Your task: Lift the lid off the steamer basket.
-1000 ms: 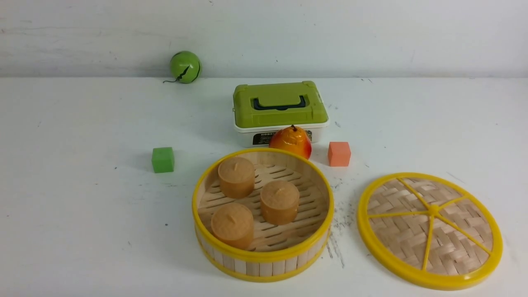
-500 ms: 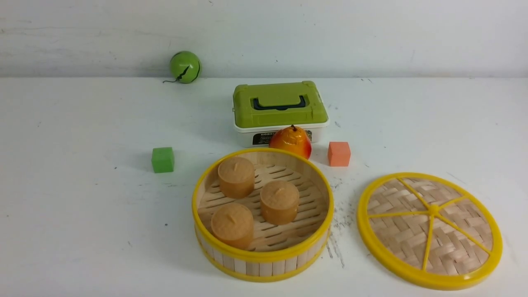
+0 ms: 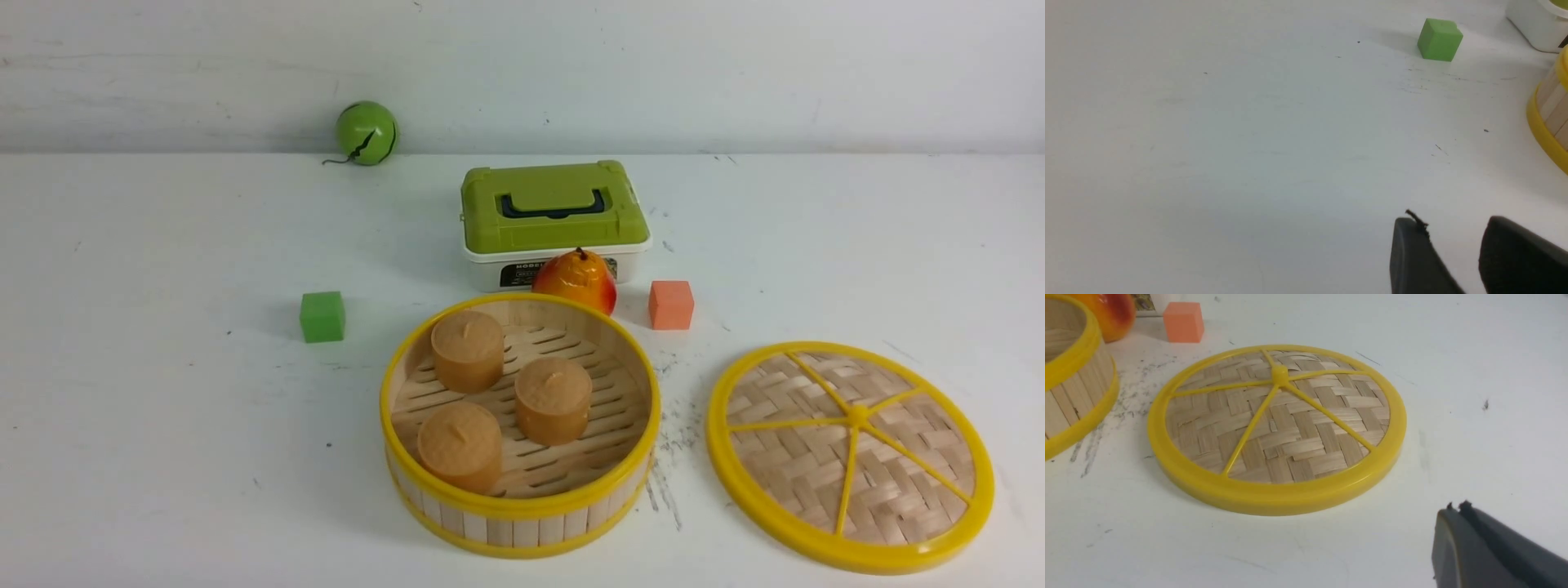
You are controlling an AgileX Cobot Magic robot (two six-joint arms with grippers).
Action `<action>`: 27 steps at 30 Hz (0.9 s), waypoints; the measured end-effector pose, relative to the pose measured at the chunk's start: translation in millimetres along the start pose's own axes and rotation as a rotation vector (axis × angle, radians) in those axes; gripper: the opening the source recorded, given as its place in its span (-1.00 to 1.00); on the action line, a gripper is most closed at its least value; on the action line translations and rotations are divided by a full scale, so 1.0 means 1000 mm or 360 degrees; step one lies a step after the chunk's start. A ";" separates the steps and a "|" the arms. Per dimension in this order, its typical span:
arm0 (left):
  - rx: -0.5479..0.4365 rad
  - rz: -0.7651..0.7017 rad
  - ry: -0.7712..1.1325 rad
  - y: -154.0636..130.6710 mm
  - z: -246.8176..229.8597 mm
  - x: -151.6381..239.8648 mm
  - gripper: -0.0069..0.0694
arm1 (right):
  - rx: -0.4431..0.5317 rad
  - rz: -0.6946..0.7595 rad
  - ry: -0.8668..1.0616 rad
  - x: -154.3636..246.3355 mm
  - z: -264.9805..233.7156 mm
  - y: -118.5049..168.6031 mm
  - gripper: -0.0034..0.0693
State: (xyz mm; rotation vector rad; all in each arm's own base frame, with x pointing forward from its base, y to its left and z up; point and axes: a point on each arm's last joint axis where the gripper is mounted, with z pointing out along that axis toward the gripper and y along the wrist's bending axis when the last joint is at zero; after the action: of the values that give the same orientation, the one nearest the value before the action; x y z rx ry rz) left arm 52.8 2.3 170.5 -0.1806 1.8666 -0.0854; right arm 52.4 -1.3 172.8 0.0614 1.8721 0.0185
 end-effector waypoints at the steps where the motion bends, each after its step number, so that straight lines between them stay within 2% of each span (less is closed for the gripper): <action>1: 0.0000 0.0000 0.0000 0.000 0.000 0.000 -0.19 | 0.0000 0.0000 -0.0002 0.000 0.000 0.000 -0.96; 9: 0.0000 0.0000 0.0000 0.000 0.000 0.000 -0.19 | 0.0053 0.0018 0.0001 0.000 0.000 -0.002 -0.96; 27: 0.0000 0.0000 0.0000 0.000 0.000 0.000 -0.19 | 0.0057 0.0019 0.0001 0.000 0.000 -0.002 -0.93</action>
State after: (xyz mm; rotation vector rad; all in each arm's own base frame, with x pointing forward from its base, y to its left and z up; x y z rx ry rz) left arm 52.8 2.3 170.5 -0.1806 1.8666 -0.0854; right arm 52.2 -3.3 172.9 0.0969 1.8727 -0.0067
